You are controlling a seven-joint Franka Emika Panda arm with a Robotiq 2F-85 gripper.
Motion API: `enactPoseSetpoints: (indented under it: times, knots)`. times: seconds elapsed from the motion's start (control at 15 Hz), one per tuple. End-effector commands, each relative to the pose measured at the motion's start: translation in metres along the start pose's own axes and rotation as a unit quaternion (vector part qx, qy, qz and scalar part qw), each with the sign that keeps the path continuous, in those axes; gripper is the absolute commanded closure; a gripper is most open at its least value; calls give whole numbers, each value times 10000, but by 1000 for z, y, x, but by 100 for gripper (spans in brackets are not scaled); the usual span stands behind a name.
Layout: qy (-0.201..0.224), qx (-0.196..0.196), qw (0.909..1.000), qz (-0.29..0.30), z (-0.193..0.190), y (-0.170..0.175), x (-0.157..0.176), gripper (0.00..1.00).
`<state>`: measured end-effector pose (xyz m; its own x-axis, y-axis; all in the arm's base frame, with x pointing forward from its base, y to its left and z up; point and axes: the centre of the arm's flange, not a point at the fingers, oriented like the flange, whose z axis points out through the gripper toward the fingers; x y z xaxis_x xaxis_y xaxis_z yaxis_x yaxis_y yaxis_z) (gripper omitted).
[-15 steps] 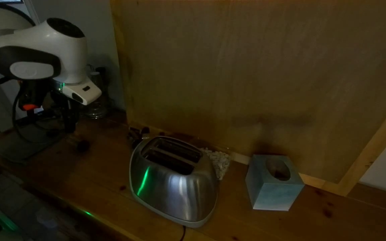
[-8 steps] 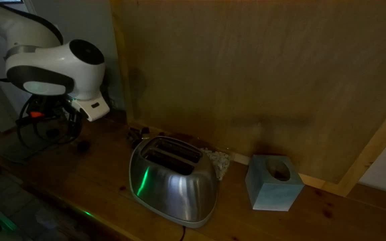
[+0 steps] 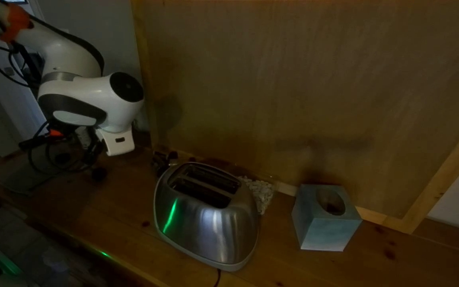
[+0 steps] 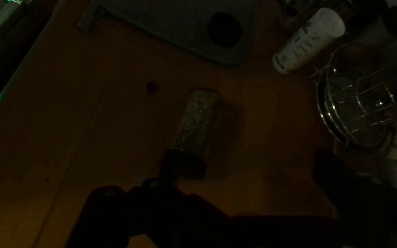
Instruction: Pick up the laying spice bottle on the counter and put it right side up on the counter
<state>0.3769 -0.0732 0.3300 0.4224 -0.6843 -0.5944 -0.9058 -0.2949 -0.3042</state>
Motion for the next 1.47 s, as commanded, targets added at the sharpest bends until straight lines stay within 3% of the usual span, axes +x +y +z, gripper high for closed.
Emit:
enactPoseSetpoints:
  times: [0.0, 0.33, 0.73, 0.8, 0.87, 0.93, 1.13, 1.4]
  knots:
    - [128, -94, 9984, 534, 13, -14, 19, 0]
    - [411, -347, 9961, 701, 31, -12, 34, 0]
    - [270, -468, 9962, 687, 46, 4, 42, 0]
    - [243, -496, 9965, 630, 47, 6, 42, 25]
    - [250, -485, 9963, 664, 48, 8, 44, 19]
    - [224, -477, 9964, 666, 48, 10, 45, 7]
    - [131, -458, 9961, 739, 51, 15, 48, 0]
    - [-90, -411, 9963, 754, 56, 23, 56, 0]
